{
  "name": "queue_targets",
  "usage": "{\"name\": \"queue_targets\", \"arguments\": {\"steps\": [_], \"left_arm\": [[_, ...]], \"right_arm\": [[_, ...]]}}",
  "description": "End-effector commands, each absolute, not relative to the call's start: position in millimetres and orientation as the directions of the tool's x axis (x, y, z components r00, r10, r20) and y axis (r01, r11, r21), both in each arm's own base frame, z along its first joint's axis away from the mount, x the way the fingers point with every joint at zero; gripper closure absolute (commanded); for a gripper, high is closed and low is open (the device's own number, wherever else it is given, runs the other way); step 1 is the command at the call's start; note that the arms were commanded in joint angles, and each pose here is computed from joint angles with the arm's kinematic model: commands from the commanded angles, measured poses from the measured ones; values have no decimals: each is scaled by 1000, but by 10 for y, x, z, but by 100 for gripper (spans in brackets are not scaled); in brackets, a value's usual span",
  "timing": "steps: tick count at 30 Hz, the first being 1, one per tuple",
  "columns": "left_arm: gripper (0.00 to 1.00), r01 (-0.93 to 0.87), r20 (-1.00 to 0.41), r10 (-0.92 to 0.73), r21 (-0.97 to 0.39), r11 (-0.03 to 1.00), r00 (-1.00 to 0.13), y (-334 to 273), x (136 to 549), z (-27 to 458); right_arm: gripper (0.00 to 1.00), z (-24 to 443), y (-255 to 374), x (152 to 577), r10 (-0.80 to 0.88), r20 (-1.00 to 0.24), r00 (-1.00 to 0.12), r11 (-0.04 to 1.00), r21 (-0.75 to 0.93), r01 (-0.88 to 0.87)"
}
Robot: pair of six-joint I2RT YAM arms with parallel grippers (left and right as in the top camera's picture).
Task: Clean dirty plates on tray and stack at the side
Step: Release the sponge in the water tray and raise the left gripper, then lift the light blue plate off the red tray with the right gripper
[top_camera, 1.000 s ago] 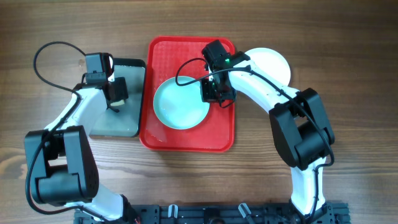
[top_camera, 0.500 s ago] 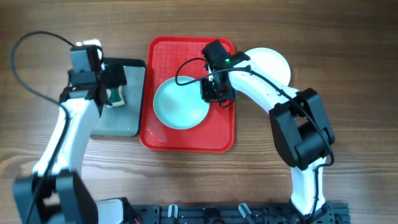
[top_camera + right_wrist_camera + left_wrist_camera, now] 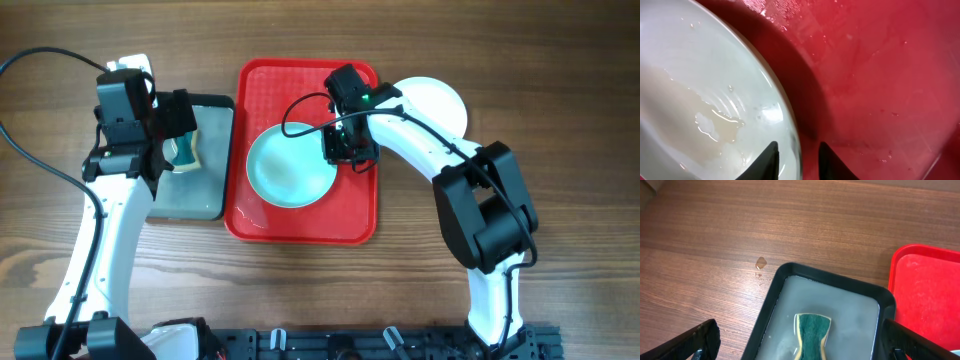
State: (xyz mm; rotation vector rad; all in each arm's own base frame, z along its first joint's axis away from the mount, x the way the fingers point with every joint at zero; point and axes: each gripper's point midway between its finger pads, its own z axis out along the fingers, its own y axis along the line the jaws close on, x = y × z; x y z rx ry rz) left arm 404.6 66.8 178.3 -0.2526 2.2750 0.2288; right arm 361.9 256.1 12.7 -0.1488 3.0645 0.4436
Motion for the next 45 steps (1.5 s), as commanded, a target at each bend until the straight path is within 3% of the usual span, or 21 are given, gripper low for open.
{"name": "queue_targets", "arguments": {"steps": [1, 11, 13, 17, 23, 30, 35, 45], "left_arm": [[0, -267, -757, -113, 84, 960, -643, 693, 4040, 1829], [0, -267, -756, -113, 84, 960, -644, 693, 4037, 1826], [0, -267, -756, -113, 84, 960, -644, 693, 4037, 1826], [0, -268, -756, -113, 84, 960, -644, 695, 4037, 1826], [0, -248, -831, -54, 103, 963, -554, 711, 4231, 2078], [0, -221, -821, -61, 80, 972, -567, 644, 4220, 2038], [0, -280, -850, -155, -10, 960, -504, 646, 4116, 2268], [0, -429, -965, -141, -34, 903, -220, 997, 3440, 3393]], "right_arm": [[80, 173, 2612, 3579, -109, -78, -991, 953, 274, -126], [88, 7, 2619, 3553, -125, -88, -988, 969, 202, -141], [96, -24, 2610, 3539, -123, -86, -989, 970, 201, -138], [96, -10, 2617, 3576, -139, -104, -985, 967, 201, -158], [96, 455, 2604, 3820, -148, -177, -973, 958, 220, -186], [95, 789, 2663, 3996, -134, -245, -960, 954, 231, -193], [96, 886, 2722, 4047, -113, -264, -958, 951, 250, -181], [96, 1371, 2934, 4338, -61, -389, -919, 930, 313, -194]]}}
